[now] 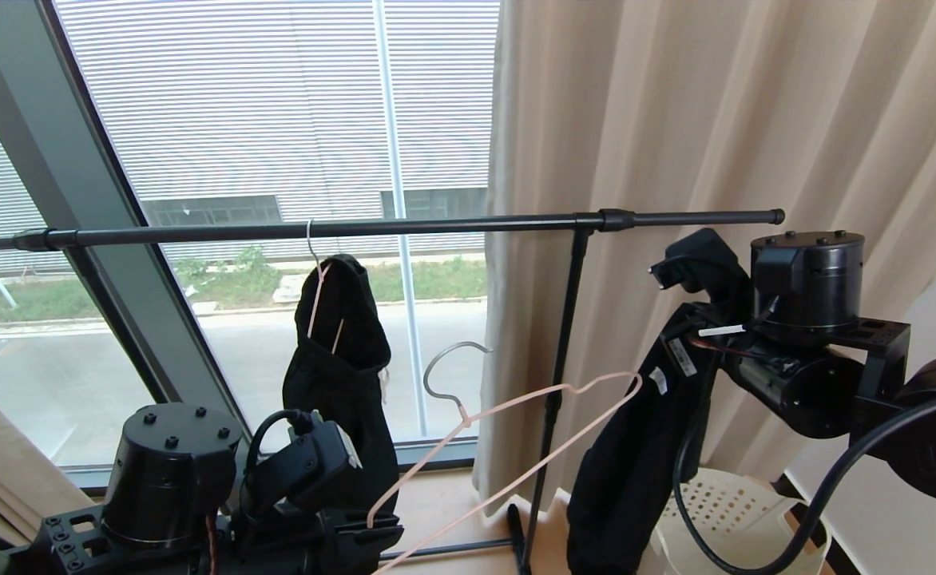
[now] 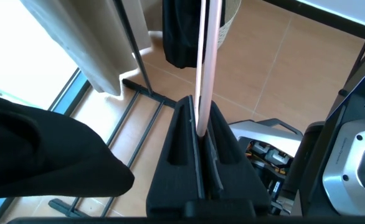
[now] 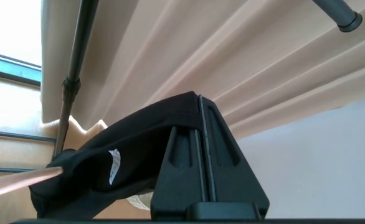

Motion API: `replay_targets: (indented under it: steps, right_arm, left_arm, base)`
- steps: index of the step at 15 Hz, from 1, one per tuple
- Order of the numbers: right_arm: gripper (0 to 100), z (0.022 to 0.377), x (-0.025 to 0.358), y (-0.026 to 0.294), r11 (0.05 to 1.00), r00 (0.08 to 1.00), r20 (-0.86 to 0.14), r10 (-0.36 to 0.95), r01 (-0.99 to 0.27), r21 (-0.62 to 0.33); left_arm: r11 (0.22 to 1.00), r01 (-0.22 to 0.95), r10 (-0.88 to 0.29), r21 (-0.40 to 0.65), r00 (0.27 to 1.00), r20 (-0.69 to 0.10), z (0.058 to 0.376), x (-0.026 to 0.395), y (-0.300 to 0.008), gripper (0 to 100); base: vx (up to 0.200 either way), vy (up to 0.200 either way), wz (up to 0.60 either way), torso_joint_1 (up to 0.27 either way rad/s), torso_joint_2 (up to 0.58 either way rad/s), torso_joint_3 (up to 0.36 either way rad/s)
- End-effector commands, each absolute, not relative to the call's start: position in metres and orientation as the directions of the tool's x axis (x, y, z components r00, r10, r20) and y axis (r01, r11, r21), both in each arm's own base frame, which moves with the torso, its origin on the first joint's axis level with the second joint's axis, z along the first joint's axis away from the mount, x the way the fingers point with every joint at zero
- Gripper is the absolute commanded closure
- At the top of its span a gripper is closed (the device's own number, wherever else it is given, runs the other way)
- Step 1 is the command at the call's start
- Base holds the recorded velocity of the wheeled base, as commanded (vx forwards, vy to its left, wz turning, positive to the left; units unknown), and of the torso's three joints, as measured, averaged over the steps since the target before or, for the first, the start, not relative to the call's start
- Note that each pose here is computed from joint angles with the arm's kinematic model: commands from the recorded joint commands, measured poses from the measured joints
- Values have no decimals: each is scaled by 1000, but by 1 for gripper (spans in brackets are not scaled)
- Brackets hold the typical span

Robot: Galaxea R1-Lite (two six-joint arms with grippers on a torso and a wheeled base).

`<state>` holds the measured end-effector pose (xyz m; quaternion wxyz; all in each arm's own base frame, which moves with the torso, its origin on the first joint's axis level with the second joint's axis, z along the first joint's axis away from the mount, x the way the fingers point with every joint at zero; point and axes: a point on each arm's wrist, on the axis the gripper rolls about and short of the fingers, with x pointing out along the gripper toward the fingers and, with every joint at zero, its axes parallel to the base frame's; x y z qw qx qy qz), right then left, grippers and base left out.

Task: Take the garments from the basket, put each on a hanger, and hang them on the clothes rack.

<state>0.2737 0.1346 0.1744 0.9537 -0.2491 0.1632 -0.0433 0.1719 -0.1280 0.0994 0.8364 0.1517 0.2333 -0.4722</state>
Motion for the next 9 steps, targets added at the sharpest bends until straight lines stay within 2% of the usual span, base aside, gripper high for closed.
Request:
replay_targets:
  steps: [1, 9]
  right_arm:
    - [100, 167, 277, 139, 869, 941, -295, -162, -6, -495]
    - [100, 160, 272, 152, 861, 941, -309, -137, -41, -506]
  left_arm:
    - [498, 867, -726, 27, 434, -534, 99, 172, -129, 100]
    - [487, 874, -745, -3, 413, -525, 100, 172, -133, 100]
  base:
    - [0, 0, 0, 0, 0, 0]
    - [0, 0, 0, 0, 0, 0]
